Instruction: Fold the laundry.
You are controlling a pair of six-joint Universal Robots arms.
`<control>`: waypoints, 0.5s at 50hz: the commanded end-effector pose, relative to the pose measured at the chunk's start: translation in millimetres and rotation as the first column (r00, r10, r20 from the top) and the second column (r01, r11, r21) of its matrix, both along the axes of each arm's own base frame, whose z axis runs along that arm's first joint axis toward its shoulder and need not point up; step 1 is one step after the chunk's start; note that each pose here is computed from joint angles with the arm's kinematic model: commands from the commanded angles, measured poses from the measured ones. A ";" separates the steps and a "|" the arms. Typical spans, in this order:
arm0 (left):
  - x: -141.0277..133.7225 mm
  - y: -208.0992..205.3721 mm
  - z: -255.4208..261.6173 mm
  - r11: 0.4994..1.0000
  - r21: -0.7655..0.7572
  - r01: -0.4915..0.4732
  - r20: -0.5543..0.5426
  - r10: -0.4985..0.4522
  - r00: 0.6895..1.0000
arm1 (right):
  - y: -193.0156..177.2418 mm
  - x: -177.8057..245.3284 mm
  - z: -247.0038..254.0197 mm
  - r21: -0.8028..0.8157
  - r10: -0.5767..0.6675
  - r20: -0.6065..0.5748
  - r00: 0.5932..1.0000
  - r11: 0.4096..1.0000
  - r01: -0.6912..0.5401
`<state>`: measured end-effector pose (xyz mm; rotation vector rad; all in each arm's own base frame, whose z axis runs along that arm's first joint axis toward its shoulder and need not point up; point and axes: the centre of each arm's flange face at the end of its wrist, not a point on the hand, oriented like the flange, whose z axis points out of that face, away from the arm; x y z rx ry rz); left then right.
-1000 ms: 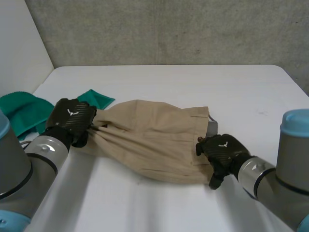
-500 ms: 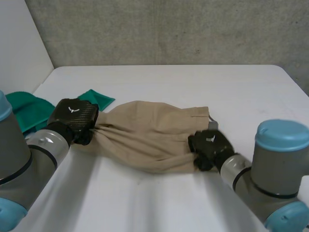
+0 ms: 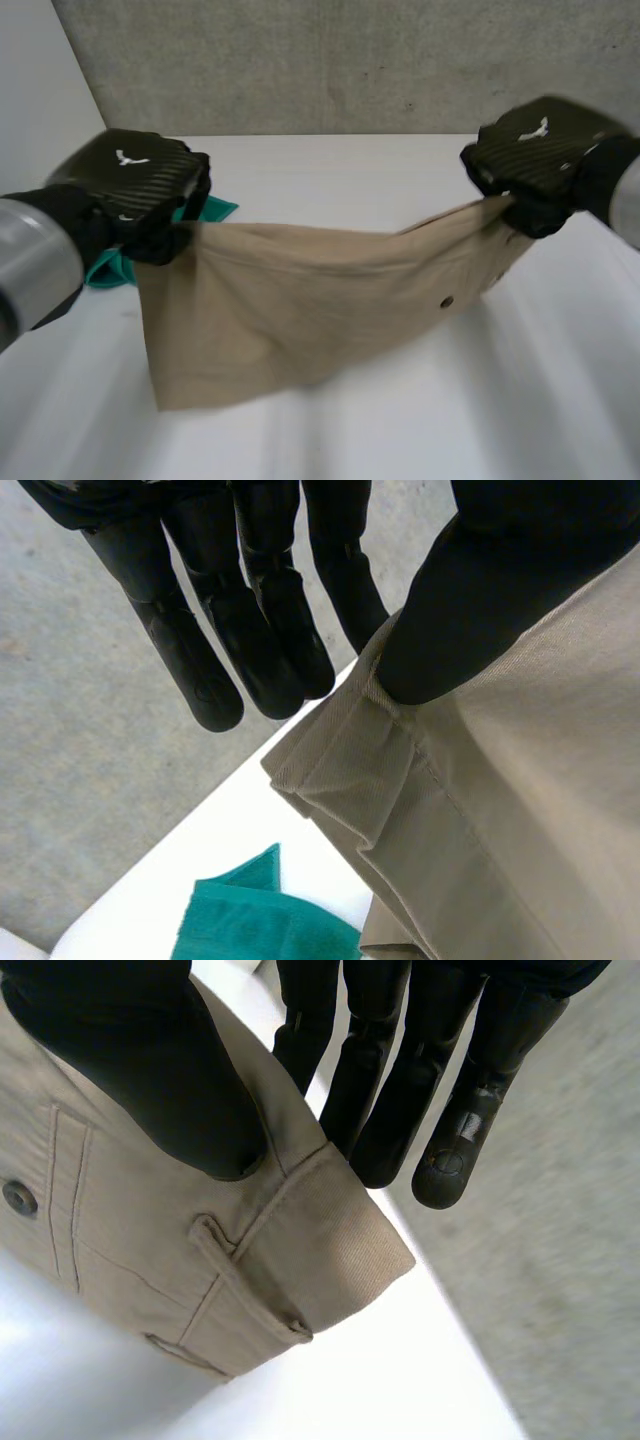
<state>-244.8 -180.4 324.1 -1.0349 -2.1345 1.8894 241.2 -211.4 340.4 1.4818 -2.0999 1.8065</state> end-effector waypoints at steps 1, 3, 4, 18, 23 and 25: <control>-32.9 -67.5 -55.8 1.000 0.021 -0.023 0.017 0.022 1.000 | -44.8 17.8 -63.1 0.168 -0.013 -0.058 0.998 0.986 0.023; -38.5 -81.9 -64.4 0.999 0.013 -0.039 0.019 0.038 0.999 | -56.0 21.2 -71.7 0.175 -0.025 -0.057 0.998 0.984 0.035; -44.3 -94.4 -68.0 0.999 -0.010 -0.053 0.012 0.053 0.999 | -70.3 25.9 -80.3 0.165 -0.042 -0.049 0.998 0.985 0.050; -66.1 -143.6 78.0 0.721 -0.634 -0.281 -0.403 0.002 0.915 | -146.0 61.6 52.0 -0.492 0.027 0.486 0.874 0.835 0.247; -60.6 -135.9 115.1 0.628 -0.677 -0.384 -0.516 -0.033 0.856 | -136.4 55.4 97.3 -0.589 0.103 0.582 0.807 0.738 0.330; -61.8 -135.3 112.4 0.641 -0.669 -0.378 -0.516 -0.035 0.856 | -137.0 55.5 94.8 -0.580 0.094 0.579 0.810 0.746 0.328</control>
